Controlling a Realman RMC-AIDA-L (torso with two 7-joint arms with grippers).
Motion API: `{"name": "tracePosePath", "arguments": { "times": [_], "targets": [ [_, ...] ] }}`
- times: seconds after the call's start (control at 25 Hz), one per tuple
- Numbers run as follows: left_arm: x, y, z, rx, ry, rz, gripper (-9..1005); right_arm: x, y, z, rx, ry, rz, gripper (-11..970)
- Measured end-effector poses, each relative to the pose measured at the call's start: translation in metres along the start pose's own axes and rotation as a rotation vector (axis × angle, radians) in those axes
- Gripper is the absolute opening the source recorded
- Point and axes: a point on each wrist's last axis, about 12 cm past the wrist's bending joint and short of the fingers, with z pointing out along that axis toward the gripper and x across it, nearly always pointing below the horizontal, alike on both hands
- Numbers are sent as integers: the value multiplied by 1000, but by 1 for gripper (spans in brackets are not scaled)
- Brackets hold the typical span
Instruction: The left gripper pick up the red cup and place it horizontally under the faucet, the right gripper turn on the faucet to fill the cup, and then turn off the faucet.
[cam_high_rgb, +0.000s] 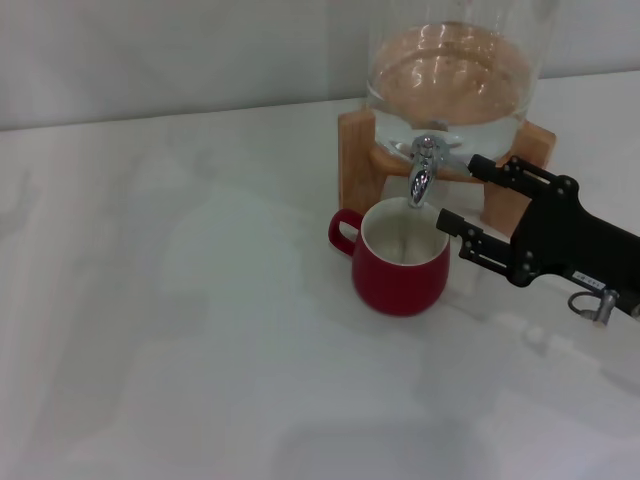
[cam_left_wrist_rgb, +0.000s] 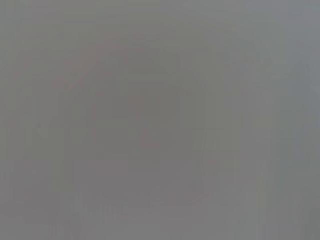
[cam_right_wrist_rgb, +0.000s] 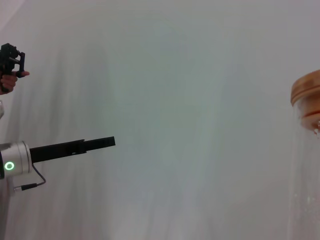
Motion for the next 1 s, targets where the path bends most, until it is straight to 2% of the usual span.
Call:
{"name": "tracePosePath", "arguments": {
  "times": [0.6, 1.0],
  "targets": [
    [0, 0, -1, 2, -2, 2, 840, 2, 7, 1, -48, 6, 16, 673],
    [0, 0, -2, 5, -1, 2, 840, 0, 1, -9, -14, 13, -1, 673]
  ]
}}
